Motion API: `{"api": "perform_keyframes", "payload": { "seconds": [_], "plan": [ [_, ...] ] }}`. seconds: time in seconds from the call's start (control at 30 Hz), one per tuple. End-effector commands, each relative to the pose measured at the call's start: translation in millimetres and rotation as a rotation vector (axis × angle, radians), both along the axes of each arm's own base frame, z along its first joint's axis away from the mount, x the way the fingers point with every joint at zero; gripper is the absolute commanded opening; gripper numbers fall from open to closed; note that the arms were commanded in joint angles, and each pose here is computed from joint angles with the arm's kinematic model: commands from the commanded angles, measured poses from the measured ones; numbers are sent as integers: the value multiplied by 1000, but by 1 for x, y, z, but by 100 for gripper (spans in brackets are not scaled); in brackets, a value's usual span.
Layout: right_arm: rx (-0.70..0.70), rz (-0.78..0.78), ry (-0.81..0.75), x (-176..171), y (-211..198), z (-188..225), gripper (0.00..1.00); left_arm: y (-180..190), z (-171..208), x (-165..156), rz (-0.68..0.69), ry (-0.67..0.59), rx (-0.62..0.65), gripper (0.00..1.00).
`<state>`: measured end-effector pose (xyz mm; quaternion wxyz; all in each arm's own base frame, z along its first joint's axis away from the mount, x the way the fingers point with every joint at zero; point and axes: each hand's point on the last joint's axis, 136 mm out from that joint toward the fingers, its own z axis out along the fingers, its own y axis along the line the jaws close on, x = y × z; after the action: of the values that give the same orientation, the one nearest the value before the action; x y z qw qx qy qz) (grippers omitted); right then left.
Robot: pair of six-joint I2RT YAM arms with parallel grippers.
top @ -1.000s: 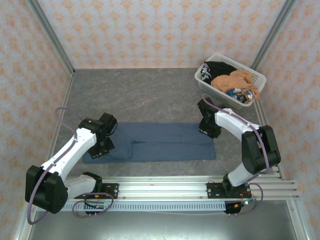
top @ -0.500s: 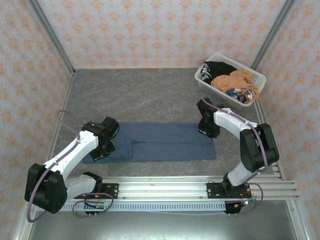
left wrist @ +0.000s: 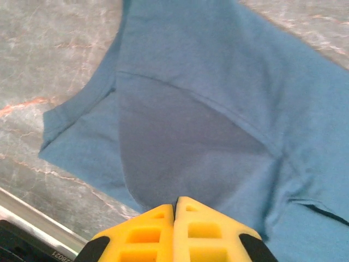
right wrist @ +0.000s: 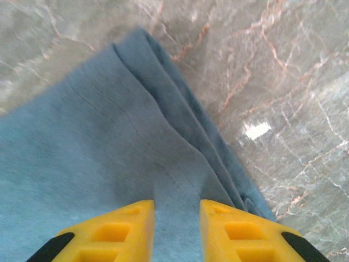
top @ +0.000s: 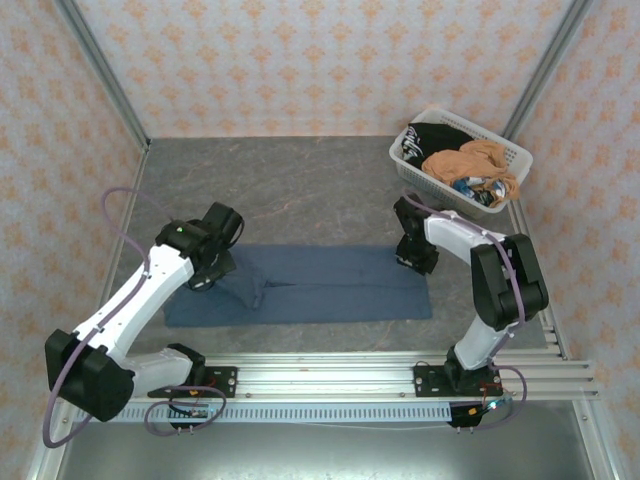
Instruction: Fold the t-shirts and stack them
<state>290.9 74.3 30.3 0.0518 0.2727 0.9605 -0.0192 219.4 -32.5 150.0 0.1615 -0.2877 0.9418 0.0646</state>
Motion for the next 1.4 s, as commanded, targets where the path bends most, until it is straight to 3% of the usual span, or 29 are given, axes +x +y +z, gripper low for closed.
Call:
{"api": "perform_keyframes", "payload": {
  "seconds": [0.0, 0.23, 0.53, 0.8, 1.1, 1.37],
  "plan": [
    [-39, 0, 4, 5, -6, 2, 27, -13, 3, -7, -7, 19, -14, 0],
    [-25, -1, 12, 5, -4, -1, 27, -24, -9, -18, -32, 52, 11, 0],
    [1, 17, 20, 2, 1, -2, 27, 22, -6, -5, -61, 104, 280, 0],
    [-11, 1, 96, -13, -5, -22, 28, 53, 10, 4, -8, 24, 446, 0],
    [-19, -13, 110, -15, -6, -27, 28, 74, -23, -14, 273, -181, 367, 0],
    [-22, -18, 113, -20, -8, -28, 28, 74, -43, 0, 297, -292, 318, 0]
  ]
}}
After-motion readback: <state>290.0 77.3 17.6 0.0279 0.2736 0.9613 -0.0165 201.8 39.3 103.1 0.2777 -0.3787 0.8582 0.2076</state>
